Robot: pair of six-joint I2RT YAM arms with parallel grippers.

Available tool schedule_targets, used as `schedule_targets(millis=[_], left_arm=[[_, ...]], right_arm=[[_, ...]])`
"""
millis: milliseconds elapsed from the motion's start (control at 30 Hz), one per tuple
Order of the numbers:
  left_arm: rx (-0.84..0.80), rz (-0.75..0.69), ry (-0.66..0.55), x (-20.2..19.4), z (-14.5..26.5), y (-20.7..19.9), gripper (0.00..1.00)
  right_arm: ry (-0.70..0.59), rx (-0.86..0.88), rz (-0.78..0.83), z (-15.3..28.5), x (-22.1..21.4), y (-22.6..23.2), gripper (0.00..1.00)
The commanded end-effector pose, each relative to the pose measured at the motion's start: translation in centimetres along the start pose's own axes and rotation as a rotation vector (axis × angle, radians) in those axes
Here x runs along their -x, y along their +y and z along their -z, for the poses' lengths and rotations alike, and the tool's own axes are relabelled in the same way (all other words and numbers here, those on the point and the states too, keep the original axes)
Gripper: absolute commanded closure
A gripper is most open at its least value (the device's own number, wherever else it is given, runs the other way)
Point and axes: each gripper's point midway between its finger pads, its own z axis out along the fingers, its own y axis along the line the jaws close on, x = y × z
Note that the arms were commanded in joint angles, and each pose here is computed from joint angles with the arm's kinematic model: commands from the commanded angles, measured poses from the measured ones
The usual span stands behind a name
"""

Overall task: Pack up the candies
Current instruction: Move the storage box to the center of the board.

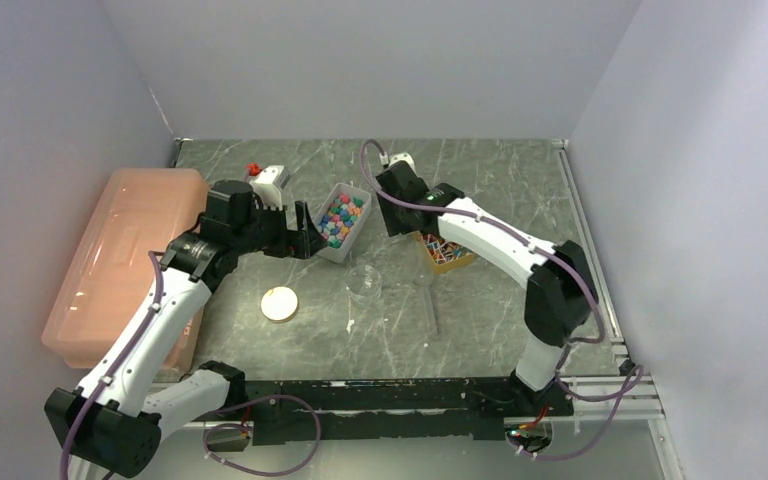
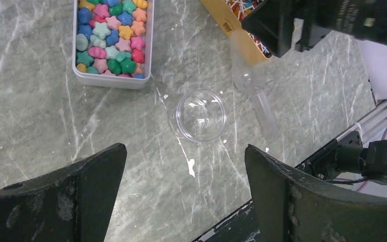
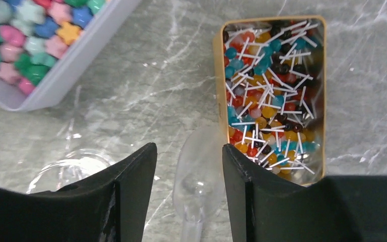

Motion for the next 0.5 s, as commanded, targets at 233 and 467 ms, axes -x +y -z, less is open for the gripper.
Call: schedule_targets(millis=[233, 467], left_arm=[[0.084, 0.006, -0.021, 1.5, -0.2, 1.2, 0.06], [0.062, 0.008, -0.014, 1.3, -0.5, 0.9, 0.06]], right_arm=[[0.071, -0.016, -0.097, -5.4, -1.1, -1.8, 0.50], [0.106, 0.004, -0.121, -7.5, -1.9, -2.3, 0.59]])
